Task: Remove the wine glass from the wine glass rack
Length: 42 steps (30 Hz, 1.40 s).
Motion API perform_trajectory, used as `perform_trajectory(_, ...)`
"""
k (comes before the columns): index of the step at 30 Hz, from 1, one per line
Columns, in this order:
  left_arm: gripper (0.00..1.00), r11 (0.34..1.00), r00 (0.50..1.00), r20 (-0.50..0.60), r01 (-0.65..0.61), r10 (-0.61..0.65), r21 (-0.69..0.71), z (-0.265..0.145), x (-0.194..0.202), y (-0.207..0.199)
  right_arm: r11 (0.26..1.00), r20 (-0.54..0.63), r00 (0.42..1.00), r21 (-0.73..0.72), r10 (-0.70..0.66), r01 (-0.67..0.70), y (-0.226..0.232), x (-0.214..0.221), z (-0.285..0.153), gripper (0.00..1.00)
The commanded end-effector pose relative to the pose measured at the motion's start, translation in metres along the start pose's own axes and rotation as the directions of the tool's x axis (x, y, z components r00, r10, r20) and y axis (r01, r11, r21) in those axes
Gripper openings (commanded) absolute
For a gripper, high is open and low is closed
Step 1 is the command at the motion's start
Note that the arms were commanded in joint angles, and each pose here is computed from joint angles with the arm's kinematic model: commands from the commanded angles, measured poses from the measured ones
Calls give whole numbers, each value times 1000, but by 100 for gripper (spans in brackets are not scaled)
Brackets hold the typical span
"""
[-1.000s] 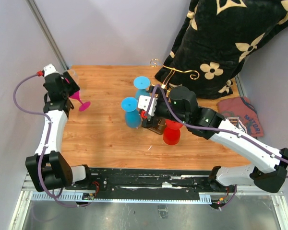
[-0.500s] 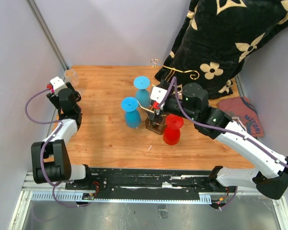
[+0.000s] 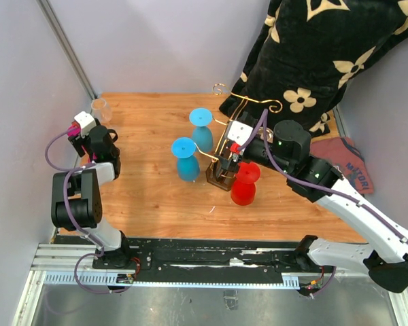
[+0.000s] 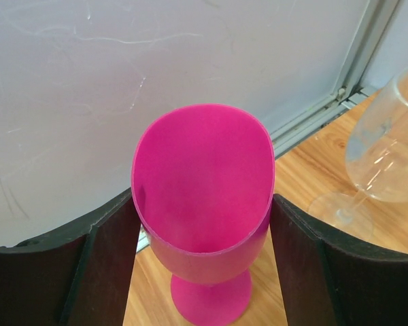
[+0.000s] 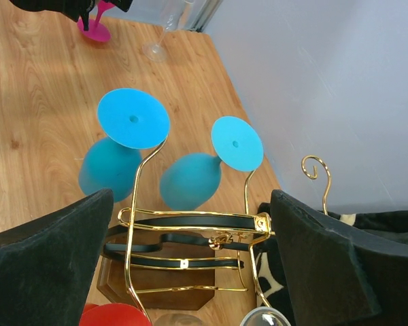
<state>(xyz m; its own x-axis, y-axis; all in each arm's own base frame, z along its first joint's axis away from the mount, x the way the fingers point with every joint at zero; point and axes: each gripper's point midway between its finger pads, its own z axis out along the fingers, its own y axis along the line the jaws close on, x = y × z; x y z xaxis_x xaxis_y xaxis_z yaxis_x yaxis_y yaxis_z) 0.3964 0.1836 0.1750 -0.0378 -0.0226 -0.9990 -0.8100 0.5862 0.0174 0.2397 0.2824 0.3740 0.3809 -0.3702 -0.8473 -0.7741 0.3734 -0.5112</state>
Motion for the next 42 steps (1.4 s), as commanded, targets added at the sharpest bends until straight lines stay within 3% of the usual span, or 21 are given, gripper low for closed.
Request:
perform_trajectory(1, 67, 995, 997, 69, 51, -46, -83, 5, -12, 11, 999, -8, 1000, 50, 10, -10, -13, 3, -6, 98)
perform_trajectory(4, 69, 994, 997, 63, 43, -37, -97, 6, -8, 13, 999, -15, 1000, 49, 12, -11, -13, 6, -5, 98)
perform_trajectory(13, 94, 995, 998, 36, 47, -43, -92, 5, -4, 11, 999, -15, 1000, 48, 14, -13, -13, 6, -5, 98)
perform_trajectory(18, 99, 996, 999, 22, 32, -30, -87, 5, 1, 9, 998, -16, 1000, 54, 15, -14, -14, 5, -8, 98)
perform_trajectory(29, 100, 994, 998, 4, 61, -60, -91, -18, -24, 7, 994, -28, 998, 87, 62, -60, -20, 5, -14, 99)
perform_trajectory(35, 100, 995, 983, -157, 84, -91, -55, -21, -32, -11, 970, -81, 974, 136, 211, -199, -26, 11, -18, 99)
perform_trajectory(42, 100, 995, 965, -240, 102, -104, -18, -36, -39, -11, 890, -134, 896, 244, 423, -384, -37, 16, -23, 91)
